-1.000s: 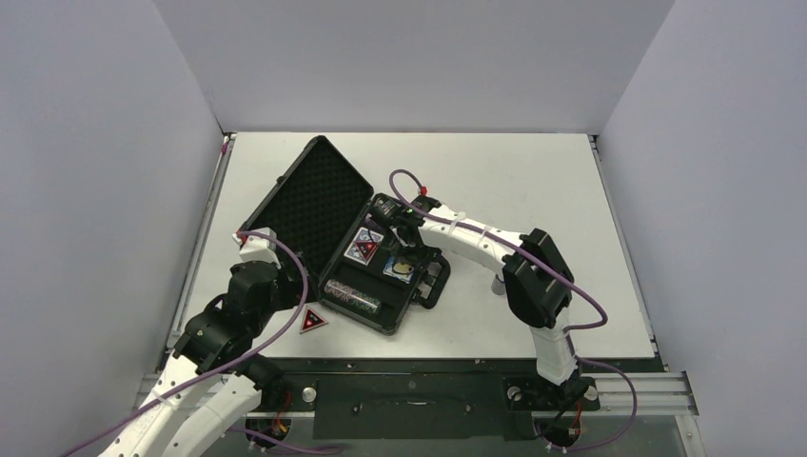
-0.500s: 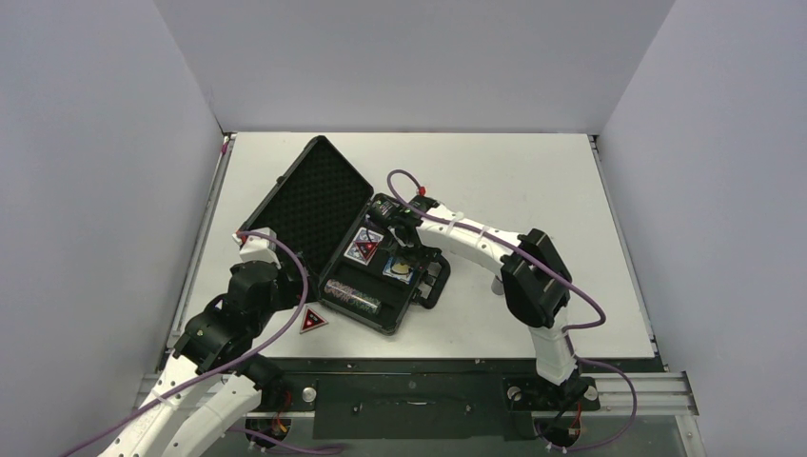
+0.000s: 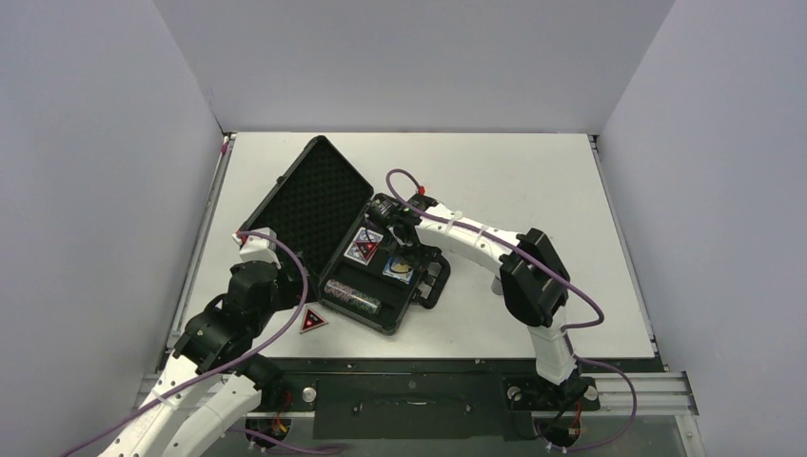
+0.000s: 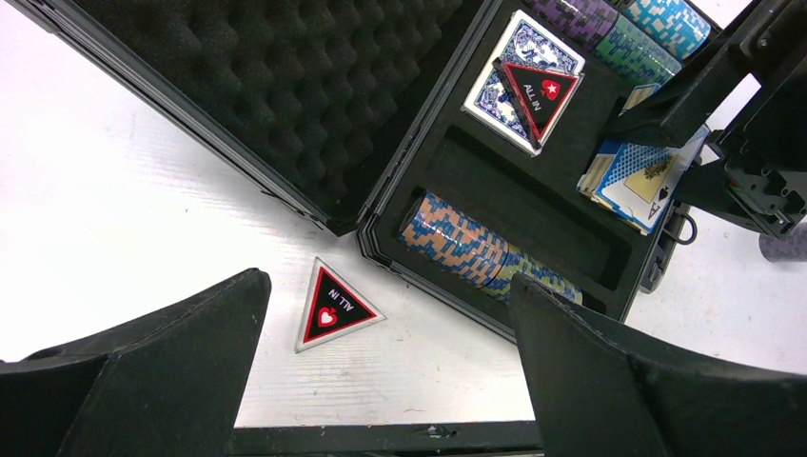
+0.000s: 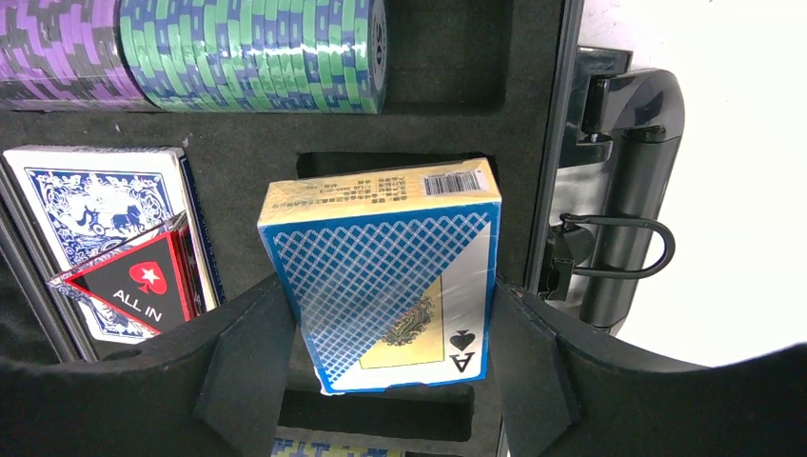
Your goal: Pack up texas hold em set
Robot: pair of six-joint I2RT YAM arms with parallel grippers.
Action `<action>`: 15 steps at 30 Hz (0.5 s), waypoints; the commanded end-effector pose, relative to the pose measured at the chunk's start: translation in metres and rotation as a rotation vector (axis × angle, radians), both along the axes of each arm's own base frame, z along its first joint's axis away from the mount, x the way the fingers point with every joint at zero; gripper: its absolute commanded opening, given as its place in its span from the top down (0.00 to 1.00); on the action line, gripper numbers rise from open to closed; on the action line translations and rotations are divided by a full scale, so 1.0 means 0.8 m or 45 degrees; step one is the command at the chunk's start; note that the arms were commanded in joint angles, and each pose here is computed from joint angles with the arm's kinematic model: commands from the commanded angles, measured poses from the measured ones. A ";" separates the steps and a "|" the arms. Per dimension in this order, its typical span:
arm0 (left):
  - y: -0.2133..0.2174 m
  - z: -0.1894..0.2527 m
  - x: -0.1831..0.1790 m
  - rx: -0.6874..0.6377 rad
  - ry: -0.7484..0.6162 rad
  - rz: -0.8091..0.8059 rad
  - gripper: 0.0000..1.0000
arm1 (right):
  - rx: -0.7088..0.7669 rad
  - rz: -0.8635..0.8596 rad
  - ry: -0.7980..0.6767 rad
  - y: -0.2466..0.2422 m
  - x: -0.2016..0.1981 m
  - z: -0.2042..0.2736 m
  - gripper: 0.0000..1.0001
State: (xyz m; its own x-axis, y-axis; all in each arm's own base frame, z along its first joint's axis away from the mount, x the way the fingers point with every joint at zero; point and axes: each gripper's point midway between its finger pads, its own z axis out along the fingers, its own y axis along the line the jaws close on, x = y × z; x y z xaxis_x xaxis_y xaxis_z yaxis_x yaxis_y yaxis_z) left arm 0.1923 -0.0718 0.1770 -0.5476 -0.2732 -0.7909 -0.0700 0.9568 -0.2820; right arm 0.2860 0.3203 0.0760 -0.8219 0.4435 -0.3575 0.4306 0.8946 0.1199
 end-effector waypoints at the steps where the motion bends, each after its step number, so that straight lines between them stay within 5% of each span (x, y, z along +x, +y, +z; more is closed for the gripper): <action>1: -0.004 0.013 0.007 -0.037 -0.040 0.007 0.04 | -0.060 0.058 0.059 -0.009 -0.025 0.015 0.37; 6: -0.005 0.012 0.008 -0.036 -0.035 0.002 0.04 | -0.050 0.069 0.041 -0.012 -0.026 0.029 0.20; 15: -0.006 0.011 0.008 -0.033 -0.030 -0.002 0.04 | -0.017 0.088 -0.022 -0.019 -0.027 0.064 0.18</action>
State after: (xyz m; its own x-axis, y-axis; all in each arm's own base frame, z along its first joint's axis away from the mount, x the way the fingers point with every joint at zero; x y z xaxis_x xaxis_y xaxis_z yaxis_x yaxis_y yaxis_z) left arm 0.1925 -0.0734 0.1748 -0.5583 -0.2685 -0.7849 -0.0679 0.9578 -0.2794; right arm 0.2762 0.3142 0.0812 -0.8430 0.4086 -0.3497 0.4065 0.9099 0.0832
